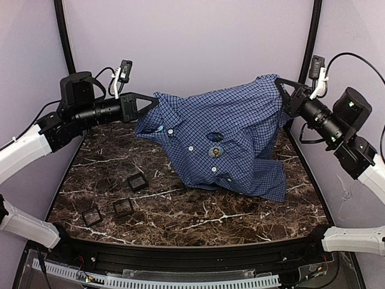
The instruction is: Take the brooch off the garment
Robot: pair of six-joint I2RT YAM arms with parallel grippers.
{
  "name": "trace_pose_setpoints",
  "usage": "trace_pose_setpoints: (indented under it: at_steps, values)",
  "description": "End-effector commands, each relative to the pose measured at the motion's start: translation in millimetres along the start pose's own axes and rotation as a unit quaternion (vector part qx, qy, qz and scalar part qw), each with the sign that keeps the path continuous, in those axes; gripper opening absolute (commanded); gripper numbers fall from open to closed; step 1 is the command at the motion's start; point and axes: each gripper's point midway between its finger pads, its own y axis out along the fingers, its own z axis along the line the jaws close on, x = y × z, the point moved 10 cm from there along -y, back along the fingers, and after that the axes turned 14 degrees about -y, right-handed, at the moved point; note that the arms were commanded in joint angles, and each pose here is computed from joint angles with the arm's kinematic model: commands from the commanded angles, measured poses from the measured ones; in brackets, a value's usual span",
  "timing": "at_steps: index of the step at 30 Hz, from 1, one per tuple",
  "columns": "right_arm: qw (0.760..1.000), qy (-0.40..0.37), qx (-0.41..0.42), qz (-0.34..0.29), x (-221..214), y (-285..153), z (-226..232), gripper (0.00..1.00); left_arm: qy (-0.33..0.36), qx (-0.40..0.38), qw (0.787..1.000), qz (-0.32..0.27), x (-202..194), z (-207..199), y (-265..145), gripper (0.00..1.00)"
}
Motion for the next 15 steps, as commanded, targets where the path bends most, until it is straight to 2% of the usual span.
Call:
trace_pose_setpoints:
  at_steps: [1,4,9,12,15]
  values:
    - [0.994,-0.037,0.054,-0.084,58,-26,6,0.0,0.024,-0.065,0.998,0.006,28,-42,-24,0.01]
    - [0.99,-0.055,0.067,-0.113,92,-38,6,0.0,0.033,-0.078,0.996,-0.002,56,-71,-35,0.01]
    - [0.981,-0.059,0.105,-0.152,136,-55,9,0.0,0.031,-0.14,0.99,-0.007,81,-112,-45,0.01]
    - [0.98,-0.054,0.11,-0.159,140,-61,9,0.0,0.022,-0.163,0.986,-0.009,88,-126,-49,0.01]
    - [0.986,-0.048,0.084,-0.138,122,-58,6,0.0,0.01,-0.155,0.988,-0.004,82,-121,-46,0.01]
